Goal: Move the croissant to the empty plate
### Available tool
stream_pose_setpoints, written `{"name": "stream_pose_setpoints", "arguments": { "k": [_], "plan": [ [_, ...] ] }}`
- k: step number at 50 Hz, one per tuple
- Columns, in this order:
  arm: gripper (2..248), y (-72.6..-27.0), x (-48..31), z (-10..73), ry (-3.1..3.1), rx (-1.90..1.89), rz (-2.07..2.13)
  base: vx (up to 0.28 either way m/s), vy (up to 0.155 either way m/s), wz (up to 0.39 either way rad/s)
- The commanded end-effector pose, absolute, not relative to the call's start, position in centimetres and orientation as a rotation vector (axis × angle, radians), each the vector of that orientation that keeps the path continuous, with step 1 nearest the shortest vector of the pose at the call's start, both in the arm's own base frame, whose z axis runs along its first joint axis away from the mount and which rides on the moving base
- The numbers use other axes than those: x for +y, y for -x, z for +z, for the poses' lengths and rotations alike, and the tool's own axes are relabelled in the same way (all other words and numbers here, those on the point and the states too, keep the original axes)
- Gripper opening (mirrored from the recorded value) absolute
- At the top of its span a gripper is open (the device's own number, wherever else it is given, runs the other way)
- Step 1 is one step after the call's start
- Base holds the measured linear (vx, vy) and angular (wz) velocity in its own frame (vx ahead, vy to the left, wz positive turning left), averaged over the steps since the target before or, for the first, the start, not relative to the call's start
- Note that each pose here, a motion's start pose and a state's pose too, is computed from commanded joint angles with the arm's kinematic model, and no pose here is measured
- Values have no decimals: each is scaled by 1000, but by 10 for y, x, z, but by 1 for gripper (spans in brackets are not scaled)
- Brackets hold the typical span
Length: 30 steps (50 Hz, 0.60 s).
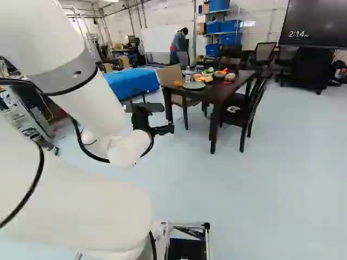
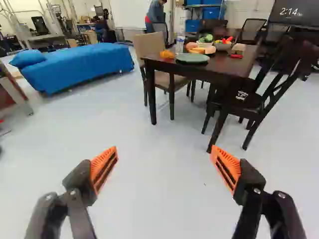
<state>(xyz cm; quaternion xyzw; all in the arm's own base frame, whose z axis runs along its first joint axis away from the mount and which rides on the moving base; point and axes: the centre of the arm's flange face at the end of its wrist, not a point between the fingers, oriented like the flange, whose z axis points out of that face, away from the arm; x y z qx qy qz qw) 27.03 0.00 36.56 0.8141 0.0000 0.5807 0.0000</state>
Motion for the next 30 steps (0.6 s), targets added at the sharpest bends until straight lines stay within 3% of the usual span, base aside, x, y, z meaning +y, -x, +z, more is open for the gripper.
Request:
{"name": "stream_pose_setpoints", "arguments": {
  "k": [30],
  "plan": [
    [247, -270, 0, 366, -2558, 0, 1824, 36, 2, -1]
  ]
}}
